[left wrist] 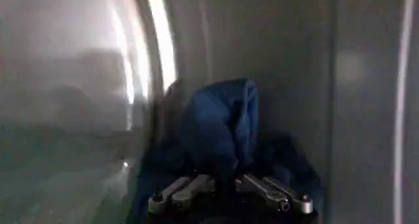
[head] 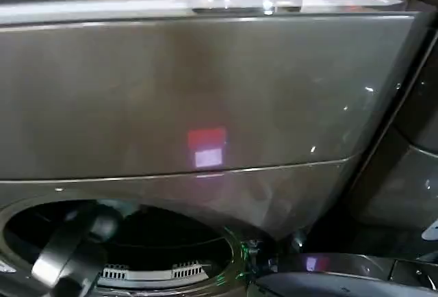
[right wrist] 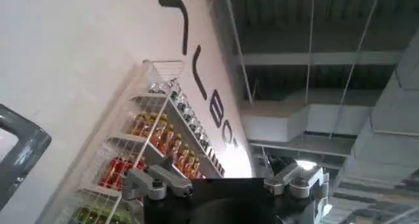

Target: Grasp the clothes from the dryer.

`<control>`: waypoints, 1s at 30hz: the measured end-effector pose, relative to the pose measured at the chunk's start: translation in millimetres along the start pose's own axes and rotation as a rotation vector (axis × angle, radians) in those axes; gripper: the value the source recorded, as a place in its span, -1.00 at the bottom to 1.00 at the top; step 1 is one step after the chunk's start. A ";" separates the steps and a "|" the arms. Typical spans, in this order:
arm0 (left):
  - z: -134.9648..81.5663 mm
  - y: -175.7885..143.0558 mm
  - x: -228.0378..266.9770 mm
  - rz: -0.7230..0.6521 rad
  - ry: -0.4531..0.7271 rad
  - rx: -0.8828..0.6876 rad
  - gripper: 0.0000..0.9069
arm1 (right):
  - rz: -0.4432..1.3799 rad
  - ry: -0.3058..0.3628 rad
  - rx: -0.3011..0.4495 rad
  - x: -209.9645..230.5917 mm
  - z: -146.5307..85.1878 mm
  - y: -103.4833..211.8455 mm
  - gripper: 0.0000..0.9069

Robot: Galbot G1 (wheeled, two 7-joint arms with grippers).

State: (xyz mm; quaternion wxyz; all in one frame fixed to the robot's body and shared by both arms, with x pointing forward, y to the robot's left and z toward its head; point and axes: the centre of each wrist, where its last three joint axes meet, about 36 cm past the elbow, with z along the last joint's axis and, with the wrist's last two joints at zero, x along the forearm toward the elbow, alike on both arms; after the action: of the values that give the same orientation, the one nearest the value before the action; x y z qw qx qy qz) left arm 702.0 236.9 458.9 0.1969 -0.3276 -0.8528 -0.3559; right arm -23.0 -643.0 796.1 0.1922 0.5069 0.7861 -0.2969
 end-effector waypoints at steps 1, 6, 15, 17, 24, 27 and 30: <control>3.1 -5.2 0.9 -0.022 -0.021 0.026 -1.00 | 0.001 -0.001 0.000 -0.1 0.1 -0.1 1.00; 13.4 -29.3 6.7 -0.134 -0.123 0.141 -1.00 | 0.005 -0.006 -0.003 -1.5 0.1 -0.6 1.00; 25.1 -75.5 17.3 -0.345 -0.282 0.335 -1.00 | 0.013 -0.006 -0.008 -3.3 1.9 -2.4 1.00; 24.5 -84.3 20.0 -0.395 -0.318 0.375 -1.00 | 0.015 -0.007 -0.008 -4.3 2.1 -3.2 1.00; 15.0 -99.3 28.2 -0.572 -0.444 0.525 -1.00 | 0.018 -0.007 -0.011 -6.2 2.8 -3.3 1.00; 10.1 -103.5 31.1 -0.637 -0.494 0.590 -1.00 | 0.022 -0.006 -0.011 -6.4 3.1 -2.7 1.00; 8.7 -110.0 33.0 -0.691 -0.534 0.650 -1.00 | 0.025 -0.004 -0.003 -7.1 3.4 -2.8 1.00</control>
State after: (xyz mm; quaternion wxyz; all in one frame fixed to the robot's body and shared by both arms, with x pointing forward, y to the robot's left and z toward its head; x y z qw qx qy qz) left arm 600.9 198.6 419.3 -0.0637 -0.0295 -0.9973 -0.0225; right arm -22.7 -650.9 798.6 0.1983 0.5159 0.7797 -0.2944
